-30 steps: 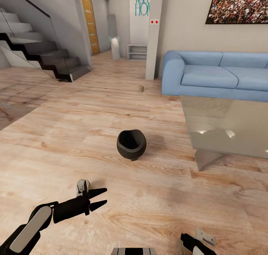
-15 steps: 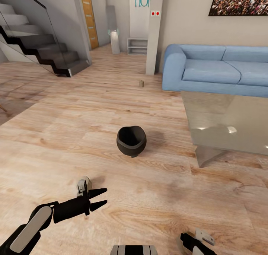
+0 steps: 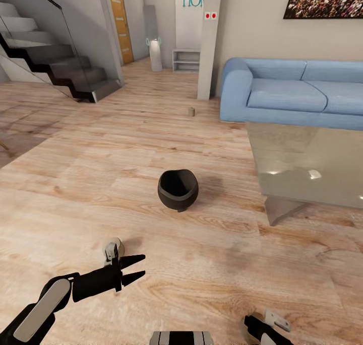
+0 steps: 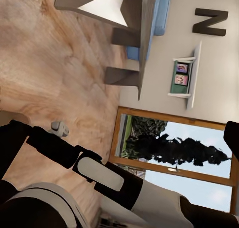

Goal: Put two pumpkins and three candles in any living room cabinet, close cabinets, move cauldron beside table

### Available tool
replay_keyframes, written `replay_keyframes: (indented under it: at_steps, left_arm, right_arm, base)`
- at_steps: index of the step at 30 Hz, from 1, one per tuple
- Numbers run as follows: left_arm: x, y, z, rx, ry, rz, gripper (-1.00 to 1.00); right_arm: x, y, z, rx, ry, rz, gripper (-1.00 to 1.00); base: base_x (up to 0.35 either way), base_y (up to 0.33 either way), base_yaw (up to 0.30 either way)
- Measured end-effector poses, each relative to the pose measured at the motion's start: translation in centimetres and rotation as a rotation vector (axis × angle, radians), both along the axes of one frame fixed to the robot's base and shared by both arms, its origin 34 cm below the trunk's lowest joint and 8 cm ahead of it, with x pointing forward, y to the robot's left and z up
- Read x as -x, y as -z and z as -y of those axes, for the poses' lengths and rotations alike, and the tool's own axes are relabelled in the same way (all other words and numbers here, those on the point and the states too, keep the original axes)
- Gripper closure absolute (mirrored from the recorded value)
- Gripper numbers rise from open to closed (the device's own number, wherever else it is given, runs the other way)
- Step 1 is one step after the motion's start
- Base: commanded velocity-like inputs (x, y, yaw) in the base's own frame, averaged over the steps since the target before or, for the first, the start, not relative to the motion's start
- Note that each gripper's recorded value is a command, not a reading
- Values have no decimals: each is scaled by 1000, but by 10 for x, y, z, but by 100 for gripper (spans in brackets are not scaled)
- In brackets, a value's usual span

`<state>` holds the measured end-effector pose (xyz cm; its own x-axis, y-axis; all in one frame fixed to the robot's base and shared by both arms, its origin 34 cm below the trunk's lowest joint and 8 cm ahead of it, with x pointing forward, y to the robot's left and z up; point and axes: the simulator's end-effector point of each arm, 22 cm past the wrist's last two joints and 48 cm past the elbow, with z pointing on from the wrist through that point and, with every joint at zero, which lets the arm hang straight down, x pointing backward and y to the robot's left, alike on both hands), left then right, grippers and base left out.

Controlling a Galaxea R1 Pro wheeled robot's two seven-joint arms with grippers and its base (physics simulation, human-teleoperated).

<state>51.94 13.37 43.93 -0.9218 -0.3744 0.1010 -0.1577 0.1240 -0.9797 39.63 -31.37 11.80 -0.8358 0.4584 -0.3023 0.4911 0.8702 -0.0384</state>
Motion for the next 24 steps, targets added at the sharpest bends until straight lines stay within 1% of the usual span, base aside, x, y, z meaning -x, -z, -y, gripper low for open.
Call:
replay_keyframes:
  at_steps: [2,9,10,24]
  left_arm:
    - [1,4,0,0,0,-8,-100]
    - [1,4,0,0,0,-8,-100]
    - [1,4,0,0,0,-8,-100]
    - [1,4,0,0,0,-8,-100]
  right_arm:
    - [3,3,0,1,-1,-8,-100]
    - [3,3,0,1,-1,-8,-100]
    - [3,3,0,1,-1,-8,100]
    - [3,3,0,1,-2,-8,100]
  base:
    - [0,0,0]
    - [0,0,0]
    - [0,0,0]
    - [0,0,0]
